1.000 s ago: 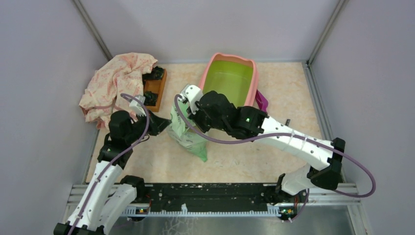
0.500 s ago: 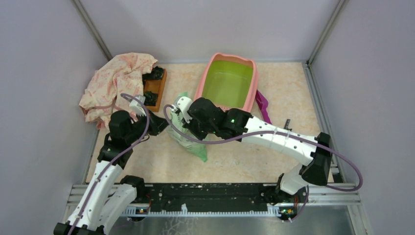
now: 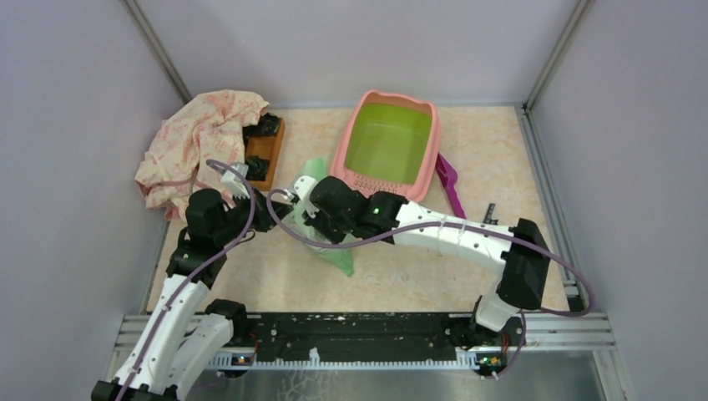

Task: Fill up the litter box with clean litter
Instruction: Open the cat litter bag at the center of the board.

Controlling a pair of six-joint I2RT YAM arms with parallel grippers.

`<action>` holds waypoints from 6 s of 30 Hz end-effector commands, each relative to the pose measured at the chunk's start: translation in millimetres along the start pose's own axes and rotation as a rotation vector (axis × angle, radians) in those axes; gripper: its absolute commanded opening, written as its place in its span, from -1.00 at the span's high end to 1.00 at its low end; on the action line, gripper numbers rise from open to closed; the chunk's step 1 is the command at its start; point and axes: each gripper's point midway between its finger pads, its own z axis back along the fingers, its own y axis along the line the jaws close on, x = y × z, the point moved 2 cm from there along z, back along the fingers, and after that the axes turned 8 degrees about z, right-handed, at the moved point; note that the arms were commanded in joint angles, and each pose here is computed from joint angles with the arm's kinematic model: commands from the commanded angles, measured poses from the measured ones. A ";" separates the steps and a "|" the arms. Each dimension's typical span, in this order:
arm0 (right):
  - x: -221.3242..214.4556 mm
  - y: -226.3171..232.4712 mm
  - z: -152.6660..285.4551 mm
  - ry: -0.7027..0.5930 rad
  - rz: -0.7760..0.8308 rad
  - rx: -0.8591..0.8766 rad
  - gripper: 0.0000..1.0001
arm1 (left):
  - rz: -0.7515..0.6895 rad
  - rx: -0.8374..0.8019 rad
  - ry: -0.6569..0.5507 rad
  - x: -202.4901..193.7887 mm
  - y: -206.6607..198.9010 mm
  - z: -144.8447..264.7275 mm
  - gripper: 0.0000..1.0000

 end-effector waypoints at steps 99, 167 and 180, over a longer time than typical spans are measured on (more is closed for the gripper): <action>-2.1 55.0 -22.5 -0.115 -0.116 0.277 0.38 | 0.354 0.199 0.058 -54.9 73.4 -46.9 1.00; 25.7 -4.7 -7.6 -0.019 0.380 -0.071 -0.05 | 0.358 0.276 0.103 -100.4 92.7 -8.3 1.00; 19.0 -21.3 -33.3 0.068 0.402 -0.192 0.67 | 0.351 0.284 0.078 -96.7 93.7 -7.1 1.00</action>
